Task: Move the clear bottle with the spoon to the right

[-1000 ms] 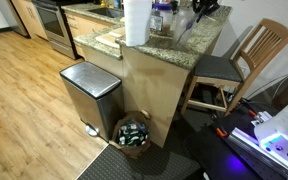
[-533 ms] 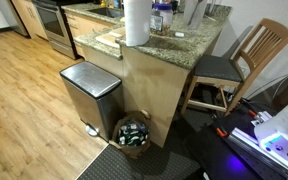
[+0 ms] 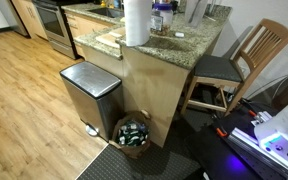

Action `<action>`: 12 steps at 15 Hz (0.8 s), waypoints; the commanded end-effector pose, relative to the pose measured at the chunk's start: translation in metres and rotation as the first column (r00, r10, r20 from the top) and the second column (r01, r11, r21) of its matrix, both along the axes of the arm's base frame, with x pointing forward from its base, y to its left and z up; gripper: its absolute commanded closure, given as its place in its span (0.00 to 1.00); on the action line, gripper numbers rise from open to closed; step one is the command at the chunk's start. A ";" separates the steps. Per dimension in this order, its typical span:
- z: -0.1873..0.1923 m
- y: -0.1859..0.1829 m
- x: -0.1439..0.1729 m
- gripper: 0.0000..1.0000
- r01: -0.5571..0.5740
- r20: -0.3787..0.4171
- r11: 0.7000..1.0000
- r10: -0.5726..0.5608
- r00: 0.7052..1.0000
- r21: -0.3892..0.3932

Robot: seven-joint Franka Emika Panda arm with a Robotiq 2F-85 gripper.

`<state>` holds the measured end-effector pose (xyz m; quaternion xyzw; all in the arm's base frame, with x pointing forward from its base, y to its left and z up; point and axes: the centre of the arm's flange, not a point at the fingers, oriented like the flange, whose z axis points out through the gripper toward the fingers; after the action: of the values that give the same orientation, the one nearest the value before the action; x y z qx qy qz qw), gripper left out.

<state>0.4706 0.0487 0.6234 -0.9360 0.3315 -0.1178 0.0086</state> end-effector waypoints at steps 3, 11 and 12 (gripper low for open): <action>0.058 -0.109 0.035 0.98 0.221 0.206 0.973 -0.231 0.951 0.071; 0.041 -0.153 0.045 0.98 0.389 0.199 0.913 -0.406 0.892 0.118; 0.033 -0.162 0.051 0.98 0.410 0.191 0.904 -0.427 0.884 0.120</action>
<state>0.5098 -0.0952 0.6669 -0.8349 0.5043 -0.2116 0.0621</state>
